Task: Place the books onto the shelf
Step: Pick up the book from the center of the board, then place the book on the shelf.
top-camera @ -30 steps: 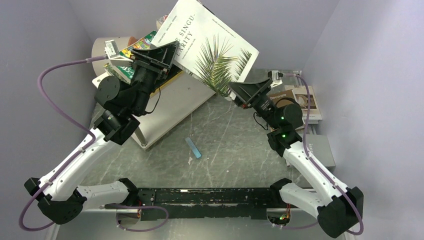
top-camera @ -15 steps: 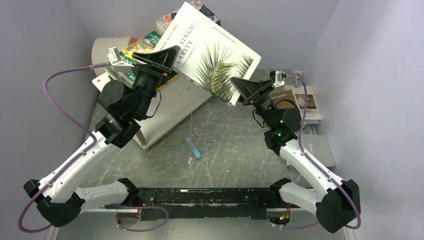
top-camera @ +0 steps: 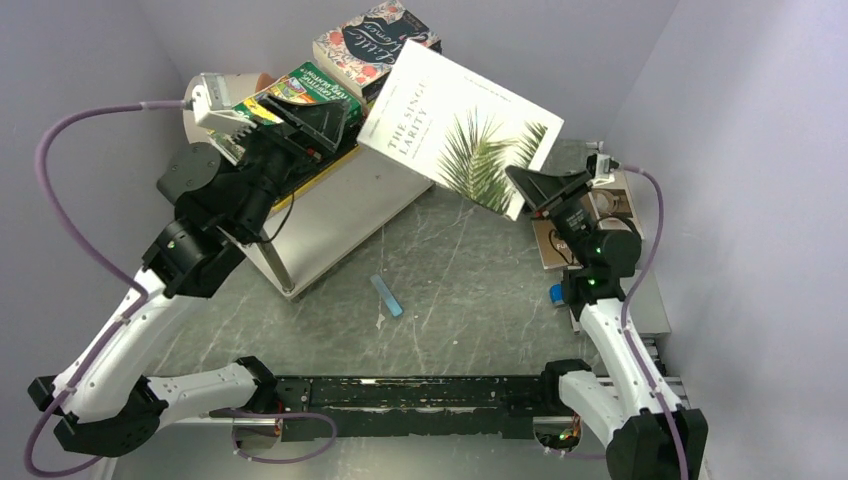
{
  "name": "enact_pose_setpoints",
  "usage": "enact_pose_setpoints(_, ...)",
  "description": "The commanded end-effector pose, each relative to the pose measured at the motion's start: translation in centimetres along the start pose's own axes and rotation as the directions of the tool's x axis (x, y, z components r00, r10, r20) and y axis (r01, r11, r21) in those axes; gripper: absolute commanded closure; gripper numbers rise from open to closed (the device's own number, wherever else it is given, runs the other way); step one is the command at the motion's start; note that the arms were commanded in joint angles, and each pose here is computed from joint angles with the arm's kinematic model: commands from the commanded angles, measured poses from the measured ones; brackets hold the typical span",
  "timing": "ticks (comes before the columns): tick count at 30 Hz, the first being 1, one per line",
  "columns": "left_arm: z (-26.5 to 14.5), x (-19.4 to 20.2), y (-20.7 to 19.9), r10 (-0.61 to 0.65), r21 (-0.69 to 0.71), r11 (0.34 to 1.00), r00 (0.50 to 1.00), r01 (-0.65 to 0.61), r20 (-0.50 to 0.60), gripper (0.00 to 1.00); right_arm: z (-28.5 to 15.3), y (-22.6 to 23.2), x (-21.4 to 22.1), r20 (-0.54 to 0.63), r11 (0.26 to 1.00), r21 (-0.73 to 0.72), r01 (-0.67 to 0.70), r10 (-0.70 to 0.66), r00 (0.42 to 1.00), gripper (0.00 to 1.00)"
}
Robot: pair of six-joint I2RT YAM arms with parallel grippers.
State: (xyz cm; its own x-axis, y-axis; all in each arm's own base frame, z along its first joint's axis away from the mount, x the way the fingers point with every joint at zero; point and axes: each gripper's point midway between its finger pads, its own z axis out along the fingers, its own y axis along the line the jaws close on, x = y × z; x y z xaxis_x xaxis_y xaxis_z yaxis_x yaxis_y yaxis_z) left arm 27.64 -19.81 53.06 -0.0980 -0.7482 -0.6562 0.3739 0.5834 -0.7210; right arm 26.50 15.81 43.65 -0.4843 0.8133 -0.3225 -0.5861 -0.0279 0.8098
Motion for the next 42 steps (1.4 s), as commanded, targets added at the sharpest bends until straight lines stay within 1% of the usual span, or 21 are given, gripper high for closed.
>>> enact_pose_setpoints(1, -2.0, -2.2, 1.0, 0.192, -0.053, 0.980, 0.981, -0.192, -0.008, 0.11, -2.9, -0.8, 1.9, -0.101, 0.998, 0.041, -0.051, 0.055, 0.993, 0.61)
enact_pose_setpoints(5, -2.9, -2.9, 2.0, 0.248, -0.098, 0.964, 0.969, -0.249, -0.020, 0.11, -5.0, -2.9, 3.7, -0.126, 0.987, 0.117, -0.106, 0.121, 0.985, 0.61)
enact_pose_setpoints(7, -3.3, -3.2, 2.5, 0.259, -0.117, 0.959, 0.966, -0.259, -0.012, 0.11, -5.8, -3.6, 4.2, -0.122, 0.982, 0.139, -0.124, 0.141, 0.982, 0.62)
enact_pose_setpoints(12, -4.1, -3.5, 3.0, 0.272, -0.123, 0.955, 0.962, -0.270, -0.003, 0.11, -7.2, -7.2, 5.6, -0.158, 0.953, 0.272, -0.130, 0.177, 0.971, 0.62)
enact_pose_setpoints(16, -4.0, -2.6, 3.3, 0.313, -0.115, 0.942, 0.948, -0.317, -0.051, 0.11, -8.0, -10.8, 6.7, -0.213, 0.924, 0.368, -0.107, 0.195, 0.957, 0.62)
enact_pose_setpoints(19, -4.1, -1.8, 3.6, 0.347, -0.107, 0.928, 0.932, -0.357, -0.102, 0.11, -8.0, -13.0, 7.7, -0.261, 0.910, 0.406, -0.088, 0.207, 0.943, 0.60)
enact_pose_setpoints(23, -4.6, -0.8, 4.0, 0.375, -0.087, 0.916, 0.914, -0.391, -0.154, 0.11, -6.0, -14.9, 9.8, -0.331, 0.912, 0.408, -0.043, 0.191, 0.924, 0.60)
enact_pose_setpoints(28, -5.6, -1.4, 4.8, 0.398, -0.113, 0.901, 0.902, -0.418, -0.167, 0.11, -2.7, -17.1, 13.2, -0.433, 0.925, 0.379, -0.019, 0.195, 0.880, 0.60)
enact_pose_setpoints(32, -6.5, -2.3, 5.3, 0.420, -0.139, 0.886, 0.893, -0.442, -0.162, 0.11, -0.4, -19.2, 15.8, -0.533, 0.937, 0.349, -0.014, 0.211, 0.819, 0.60)
enact_pose_setpoints(36, -7.1, -2.9, 5.6, 0.433, -0.156, 0.876, 0.887, -0.456, -0.160, 0.11, 1.3, -21.4, 18.1, -0.606, 0.939, 0.343, -0.020, 0.238, 0.759, 0.59)
enact_pose_setpoints(39, -7.4, -3.2, 5.8, 0.437, -0.162, 0.873, 0.885, -0.460, -0.160, 0.11, 2.2, -23.1, 19.9, -0.645, 0.935, 0.353, -0.033, 0.269, 0.716, 0.58)
enact_pose_setpoints(42, -7.5, -3.2, 6.0, 0.438, -0.167, 0.871, 0.885, -0.461, -0.159, 0.11, 3.5, -24.1, 21.5, -0.660, 0.930, 0.364, -0.058, 0.301, 0.689, 0.56)
